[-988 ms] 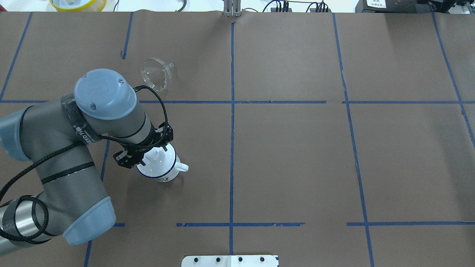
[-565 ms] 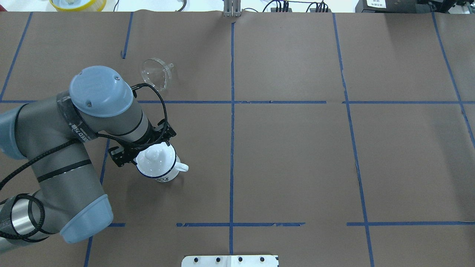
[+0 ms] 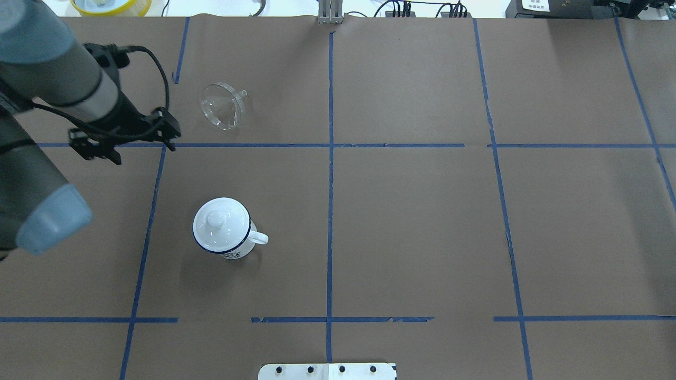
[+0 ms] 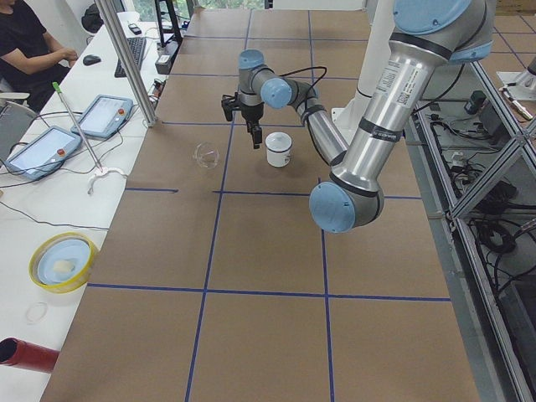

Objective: Remove funnel from cup

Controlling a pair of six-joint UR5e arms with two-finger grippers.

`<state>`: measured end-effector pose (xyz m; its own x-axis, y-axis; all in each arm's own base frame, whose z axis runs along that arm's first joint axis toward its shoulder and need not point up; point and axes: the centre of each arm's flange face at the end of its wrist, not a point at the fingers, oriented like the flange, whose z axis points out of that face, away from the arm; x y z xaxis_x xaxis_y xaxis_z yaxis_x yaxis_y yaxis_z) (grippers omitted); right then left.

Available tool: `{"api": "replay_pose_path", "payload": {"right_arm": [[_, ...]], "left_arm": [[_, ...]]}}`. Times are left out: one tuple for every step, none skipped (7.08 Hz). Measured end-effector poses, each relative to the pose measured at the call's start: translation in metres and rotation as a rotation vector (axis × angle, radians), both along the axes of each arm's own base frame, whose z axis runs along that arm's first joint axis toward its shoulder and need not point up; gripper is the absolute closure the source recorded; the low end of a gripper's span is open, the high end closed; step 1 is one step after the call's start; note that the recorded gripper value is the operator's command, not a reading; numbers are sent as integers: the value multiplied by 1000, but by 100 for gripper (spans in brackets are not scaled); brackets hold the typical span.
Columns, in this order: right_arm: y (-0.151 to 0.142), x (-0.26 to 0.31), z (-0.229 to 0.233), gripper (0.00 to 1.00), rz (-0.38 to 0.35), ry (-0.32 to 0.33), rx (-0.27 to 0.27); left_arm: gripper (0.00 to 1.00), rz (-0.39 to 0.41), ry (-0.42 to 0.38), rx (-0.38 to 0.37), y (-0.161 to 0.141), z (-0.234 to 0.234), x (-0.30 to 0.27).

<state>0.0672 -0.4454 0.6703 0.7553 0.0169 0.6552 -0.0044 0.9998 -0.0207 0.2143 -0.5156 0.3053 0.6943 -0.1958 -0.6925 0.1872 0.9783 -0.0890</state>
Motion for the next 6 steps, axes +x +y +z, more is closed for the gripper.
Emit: {"api": "replay_pose_path", "payload": {"right_arm": [[0,0,0,0,0,0,0],[0,0,0,0,0,0,-1],[0,0,0,0,0,0,-1],[0,0,0,0,0,0,-1],[0,0,0,0,0,0,-1],[0,0,0,0,0,0,-1]], "left_arm": [[0,40,-21,54,-13,38,-59],[0,82,-39,102,-23,83,-114],[0,129,-42,147,-29,133,-166],[0,167,-43,183,-23,186,-214],[0,194,-45,202,-8,236,-253],[0,224,-36,209,12,283,-277]]}}
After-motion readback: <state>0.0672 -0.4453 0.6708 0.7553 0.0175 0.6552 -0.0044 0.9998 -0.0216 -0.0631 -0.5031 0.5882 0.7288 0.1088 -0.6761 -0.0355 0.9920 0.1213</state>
